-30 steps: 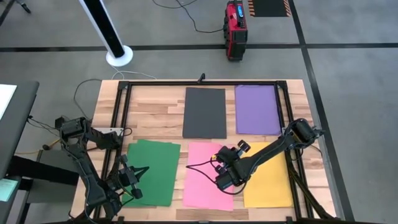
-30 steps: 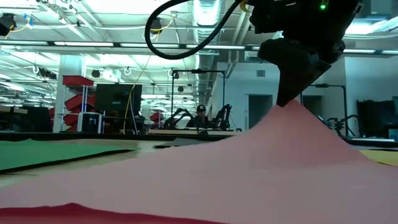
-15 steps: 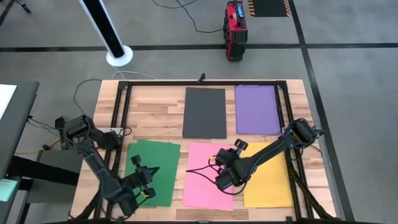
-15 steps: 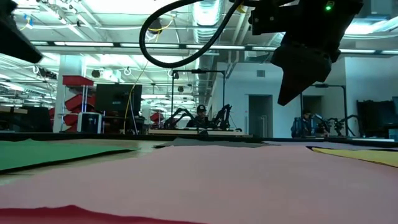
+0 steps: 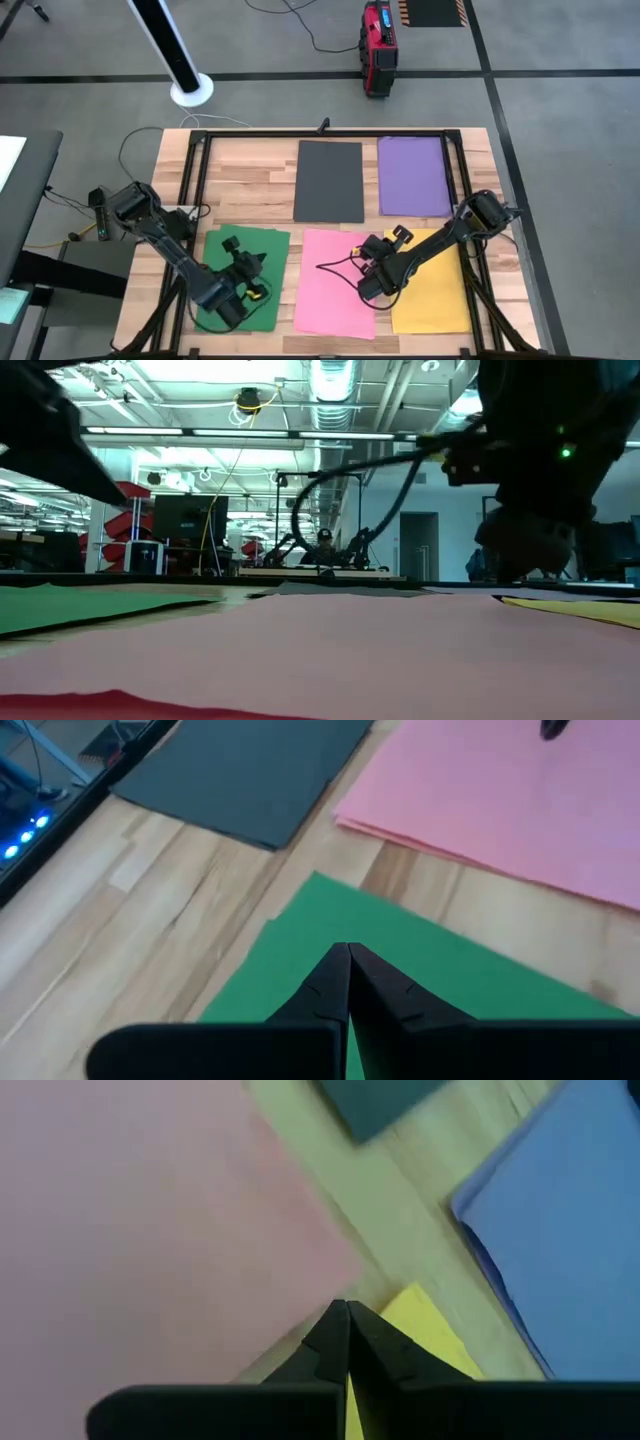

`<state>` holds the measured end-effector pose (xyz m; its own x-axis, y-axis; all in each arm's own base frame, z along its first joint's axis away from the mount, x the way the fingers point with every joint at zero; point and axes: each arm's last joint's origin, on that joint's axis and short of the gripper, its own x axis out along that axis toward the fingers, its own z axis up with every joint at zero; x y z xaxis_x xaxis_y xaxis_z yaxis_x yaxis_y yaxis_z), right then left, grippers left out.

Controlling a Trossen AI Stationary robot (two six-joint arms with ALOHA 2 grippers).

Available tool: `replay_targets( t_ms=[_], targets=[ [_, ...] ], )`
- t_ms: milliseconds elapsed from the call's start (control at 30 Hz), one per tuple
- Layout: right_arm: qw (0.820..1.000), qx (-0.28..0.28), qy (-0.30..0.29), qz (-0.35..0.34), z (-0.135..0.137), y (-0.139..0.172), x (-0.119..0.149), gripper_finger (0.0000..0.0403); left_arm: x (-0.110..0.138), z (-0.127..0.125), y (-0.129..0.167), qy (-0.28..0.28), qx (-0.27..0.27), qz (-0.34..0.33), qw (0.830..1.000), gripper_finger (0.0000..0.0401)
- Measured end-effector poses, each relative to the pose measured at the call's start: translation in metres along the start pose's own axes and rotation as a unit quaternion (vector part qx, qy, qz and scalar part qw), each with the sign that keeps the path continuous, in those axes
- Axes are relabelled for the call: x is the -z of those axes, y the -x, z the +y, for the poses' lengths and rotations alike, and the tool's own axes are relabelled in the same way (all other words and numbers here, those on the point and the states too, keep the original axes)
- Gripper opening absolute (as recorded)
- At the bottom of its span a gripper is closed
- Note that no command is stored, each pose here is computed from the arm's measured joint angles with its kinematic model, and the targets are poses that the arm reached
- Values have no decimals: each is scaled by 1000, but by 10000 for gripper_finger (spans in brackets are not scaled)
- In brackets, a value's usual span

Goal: Organize paper
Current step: Adjust the stack of pink papers

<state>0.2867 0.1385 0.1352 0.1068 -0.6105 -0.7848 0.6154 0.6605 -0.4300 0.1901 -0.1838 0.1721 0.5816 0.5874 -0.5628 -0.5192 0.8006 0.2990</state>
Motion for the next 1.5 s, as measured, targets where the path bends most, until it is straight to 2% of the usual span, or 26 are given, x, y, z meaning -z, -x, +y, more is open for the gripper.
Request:
replay_targets(
  t_ms=[133,267,400,600,667,733,867,933,1200,1333,1500],
  targets=[
    [1000,9,-17,10,-4,-11,5,0,-12,0,-17,-15,-11,8,1000,0],
    [999,-12,-40,16,-2,-25,8,0,-22,0,-33,-38,-12,28,999,0],
    [999,-16,-48,11,-3,-29,9,0,-30,-1,-46,-54,10,64,996,0],
    [998,-20,-51,14,-3,-29,8,0,-43,-3,-63,-61,53,84,993,0],
    [998,-22,-52,16,-3,-28,8,0,-49,-6,-67,-64,77,81,992,0],
    [998,-26,-53,15,-4,-26,8,0,-57,-13,-72,-63,126,59,988,0],
    [998,-42,-55,11,-6,-18,8,0,-72,-21,-84,-82,232,10,969,0],
    [997,-56,-52,5,-8,-10,8,0,-74,-19,-92,-95,261,-3,961,0],
    [988,-149,-30,-34,-33,18,7,0,-65,8,-123,-168,232,66,956,0],
    [982,-181,-47,-27,-47,5,14,0,-67,18,-134,-186,225,76,954,0],
    [976,-200,-76,-33,-51,-13,19,0,-70,28,-144,-178,221,90,955,0]
  ],
)
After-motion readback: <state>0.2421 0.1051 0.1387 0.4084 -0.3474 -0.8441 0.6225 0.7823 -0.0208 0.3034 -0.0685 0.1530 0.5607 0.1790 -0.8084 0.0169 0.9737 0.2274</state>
